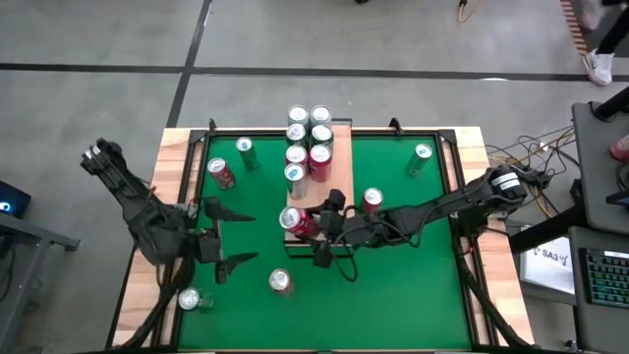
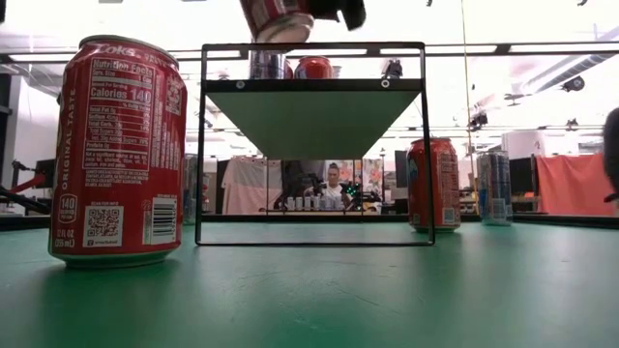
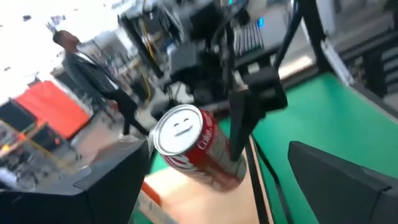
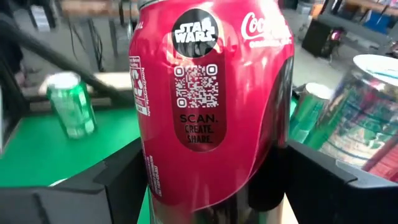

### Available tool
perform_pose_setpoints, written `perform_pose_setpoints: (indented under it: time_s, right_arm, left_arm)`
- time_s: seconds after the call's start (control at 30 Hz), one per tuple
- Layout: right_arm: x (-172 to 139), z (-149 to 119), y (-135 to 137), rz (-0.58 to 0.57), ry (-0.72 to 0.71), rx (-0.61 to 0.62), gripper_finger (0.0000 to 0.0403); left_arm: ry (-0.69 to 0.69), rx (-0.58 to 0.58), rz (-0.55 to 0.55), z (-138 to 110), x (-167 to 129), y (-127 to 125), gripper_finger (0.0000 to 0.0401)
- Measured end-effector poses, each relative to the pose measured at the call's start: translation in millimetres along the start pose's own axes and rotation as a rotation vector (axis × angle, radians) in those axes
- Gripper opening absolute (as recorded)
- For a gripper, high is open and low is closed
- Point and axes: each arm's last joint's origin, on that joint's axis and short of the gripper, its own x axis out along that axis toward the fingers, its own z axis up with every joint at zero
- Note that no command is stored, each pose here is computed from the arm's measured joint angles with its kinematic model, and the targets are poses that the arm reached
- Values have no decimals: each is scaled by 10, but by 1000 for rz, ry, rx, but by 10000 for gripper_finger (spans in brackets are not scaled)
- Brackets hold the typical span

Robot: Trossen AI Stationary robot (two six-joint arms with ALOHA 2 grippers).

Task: Place canned beverage on shelf
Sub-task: Put the red can on the shelf

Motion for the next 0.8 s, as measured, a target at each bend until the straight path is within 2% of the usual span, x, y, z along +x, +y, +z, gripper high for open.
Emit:
perform_pose_setpoints:
  time_s: [0.2, 0.37, 0.8]
  right_arm:
    - [-5, -256, -131, -9, -201, 102, 289]
    - [-63, -429, -193, -4, -335, 156, 289]
    - [-2, -625, -208, -15, -391, 104, 289]
  left_arm:
    - [-186, -18, -61, -200, -141, 93, 368]
    - [-240, -25, -49, -297, -241, 193, 369]
    - [-290, -18, -16, -396, -407, 391, 369]
